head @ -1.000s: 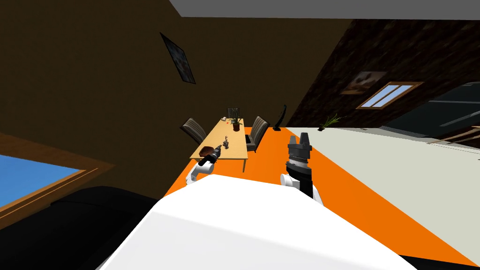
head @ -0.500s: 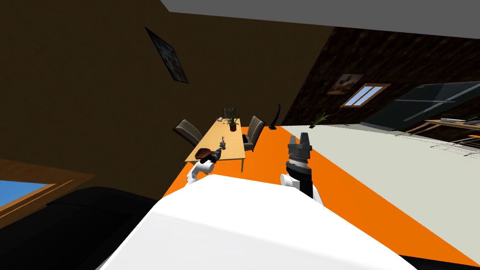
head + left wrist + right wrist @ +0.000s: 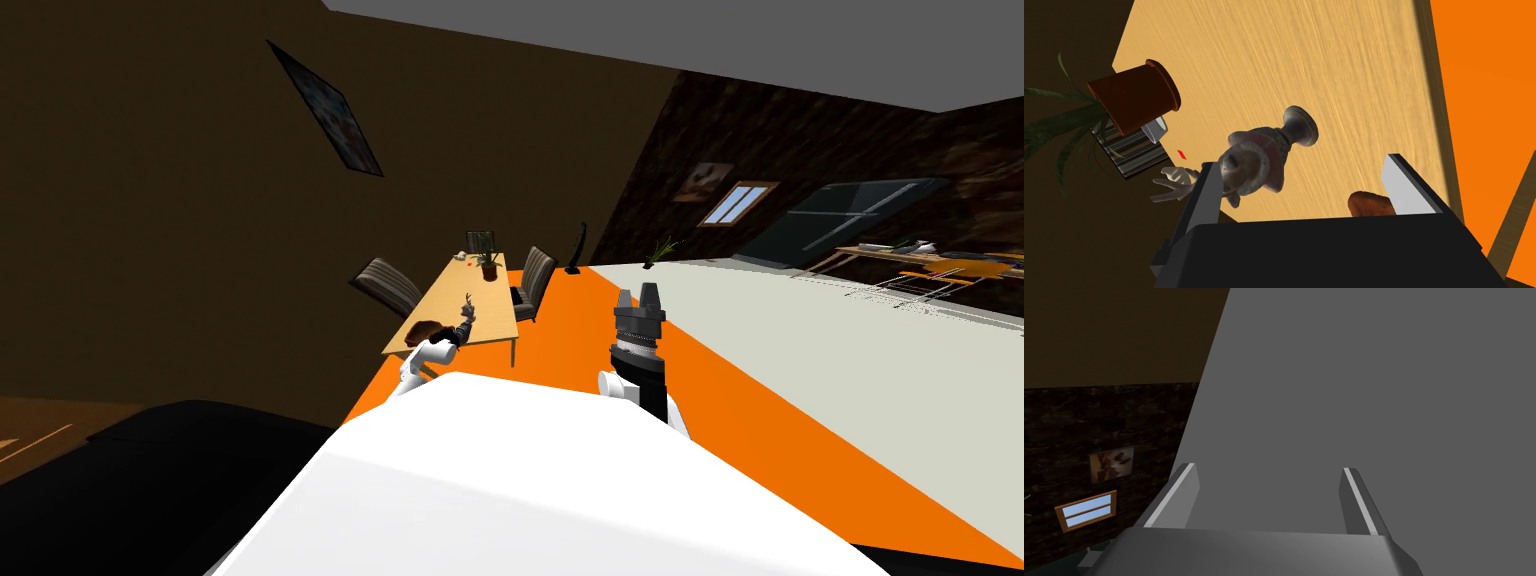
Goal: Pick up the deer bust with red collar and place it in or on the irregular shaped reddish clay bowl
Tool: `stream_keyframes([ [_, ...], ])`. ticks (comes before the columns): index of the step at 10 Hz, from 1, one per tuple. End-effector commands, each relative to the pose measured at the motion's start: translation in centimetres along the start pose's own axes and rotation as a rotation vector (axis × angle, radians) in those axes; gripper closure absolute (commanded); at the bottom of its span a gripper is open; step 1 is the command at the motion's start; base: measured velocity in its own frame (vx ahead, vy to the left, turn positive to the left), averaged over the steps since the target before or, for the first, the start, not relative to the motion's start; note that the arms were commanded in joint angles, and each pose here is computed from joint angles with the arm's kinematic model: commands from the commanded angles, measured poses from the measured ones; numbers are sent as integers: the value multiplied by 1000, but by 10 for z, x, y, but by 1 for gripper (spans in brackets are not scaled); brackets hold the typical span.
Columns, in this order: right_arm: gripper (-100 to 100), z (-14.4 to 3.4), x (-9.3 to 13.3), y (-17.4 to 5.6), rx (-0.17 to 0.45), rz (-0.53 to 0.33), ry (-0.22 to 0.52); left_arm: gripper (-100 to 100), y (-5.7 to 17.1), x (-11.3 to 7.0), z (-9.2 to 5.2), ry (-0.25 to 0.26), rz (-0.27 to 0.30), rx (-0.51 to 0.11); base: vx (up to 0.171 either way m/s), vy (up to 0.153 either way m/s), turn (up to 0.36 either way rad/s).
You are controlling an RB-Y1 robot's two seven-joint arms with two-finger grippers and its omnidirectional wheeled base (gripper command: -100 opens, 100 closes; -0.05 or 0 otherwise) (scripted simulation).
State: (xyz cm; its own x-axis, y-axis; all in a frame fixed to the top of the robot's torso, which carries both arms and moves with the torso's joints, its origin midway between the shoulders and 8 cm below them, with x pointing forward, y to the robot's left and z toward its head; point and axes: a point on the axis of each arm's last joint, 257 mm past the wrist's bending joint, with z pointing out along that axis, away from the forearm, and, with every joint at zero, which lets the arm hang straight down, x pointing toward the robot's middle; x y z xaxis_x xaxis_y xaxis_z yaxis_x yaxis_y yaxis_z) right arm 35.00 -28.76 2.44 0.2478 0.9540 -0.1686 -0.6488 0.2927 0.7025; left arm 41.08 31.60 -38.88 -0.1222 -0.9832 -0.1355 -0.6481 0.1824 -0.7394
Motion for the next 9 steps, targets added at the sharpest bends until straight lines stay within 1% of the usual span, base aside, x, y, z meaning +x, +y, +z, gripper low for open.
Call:
stream_keyframes([
  [1,0,0,0,0,0,0,0,-100,8,1,2,4,9,-34,4,-2,-84],
  [3,0,0,0,0,0,0,0,-100,25,-10,7,6,49,-118,10,-8,-191],
  [4,0,0,0,0,0,0,0,-100,28,-9,7,7,49,-130,11,-1,-73],
  [5,0,0,0,0,0,0,0,-100,36,-17,8,4,71,-173,11,-4,-109],
  [6,0,0,0,0,0,0,0,-100,40,-25,10,-3,94,-202,18,-5,-199],
  [7,0,0,0,0,0,0,0,-100,43,-25,9,-2,94,-213,16,2,-74],
  [9,0,0,0,0,0,0,0,-100,53,-45,9,-22,139,-283,19,-1,-157],
])
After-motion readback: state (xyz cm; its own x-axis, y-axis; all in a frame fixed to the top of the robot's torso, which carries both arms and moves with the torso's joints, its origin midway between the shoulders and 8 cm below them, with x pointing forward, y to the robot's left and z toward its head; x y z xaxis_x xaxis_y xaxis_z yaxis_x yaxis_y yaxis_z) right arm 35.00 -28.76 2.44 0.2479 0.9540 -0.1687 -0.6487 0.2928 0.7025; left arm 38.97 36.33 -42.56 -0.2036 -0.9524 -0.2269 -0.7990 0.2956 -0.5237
